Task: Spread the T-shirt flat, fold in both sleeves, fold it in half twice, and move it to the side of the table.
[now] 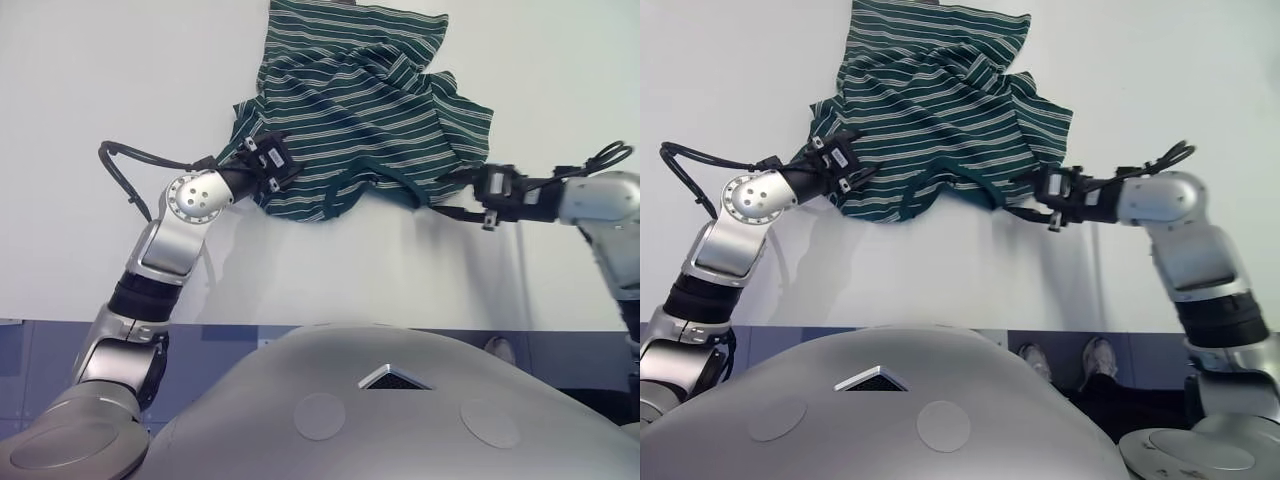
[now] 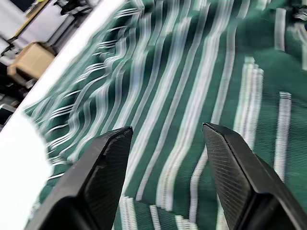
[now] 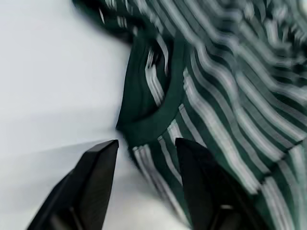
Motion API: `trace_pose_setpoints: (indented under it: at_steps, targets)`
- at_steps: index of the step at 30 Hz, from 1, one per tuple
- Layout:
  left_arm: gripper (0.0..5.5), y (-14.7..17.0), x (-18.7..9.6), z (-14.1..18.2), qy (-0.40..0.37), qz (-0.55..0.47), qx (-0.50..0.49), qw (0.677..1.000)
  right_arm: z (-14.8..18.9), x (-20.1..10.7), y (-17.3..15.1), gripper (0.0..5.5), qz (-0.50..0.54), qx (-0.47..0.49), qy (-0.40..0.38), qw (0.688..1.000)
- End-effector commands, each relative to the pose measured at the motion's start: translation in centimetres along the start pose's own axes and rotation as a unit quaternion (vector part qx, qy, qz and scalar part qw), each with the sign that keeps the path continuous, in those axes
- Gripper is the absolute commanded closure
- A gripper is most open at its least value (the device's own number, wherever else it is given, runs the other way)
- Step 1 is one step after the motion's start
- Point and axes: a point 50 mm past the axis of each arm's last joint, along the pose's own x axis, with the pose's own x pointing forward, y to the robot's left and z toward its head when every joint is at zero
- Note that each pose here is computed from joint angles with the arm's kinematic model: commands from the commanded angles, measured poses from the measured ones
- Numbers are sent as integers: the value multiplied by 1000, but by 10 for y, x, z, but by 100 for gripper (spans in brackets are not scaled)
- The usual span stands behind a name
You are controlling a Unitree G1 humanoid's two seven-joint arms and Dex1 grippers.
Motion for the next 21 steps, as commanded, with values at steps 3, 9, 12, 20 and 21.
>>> trace_pose_setpoints:
  at_steps: [3,9,12,20,21]
  targets:
    - [284,-16,-4,-3,-1,-61,30,998,-16,1,17,326,45,40,37,997]
    - [284,-23,-8,-4,6,-108,85,991,-20,-29,45,326,211,124,40,969]
    - [284,-23,-9,-5,8,-119,101,988,4,-26,28,326,166,157,-47,972]
    - [284,-20,-4,-4,3,-117,109,987,4,17,-15,326,-71,33,-8,997]
    - [284,-20,-4,-4,3,-117,109,987,-3,17,-11,326,-62,19,15,998]
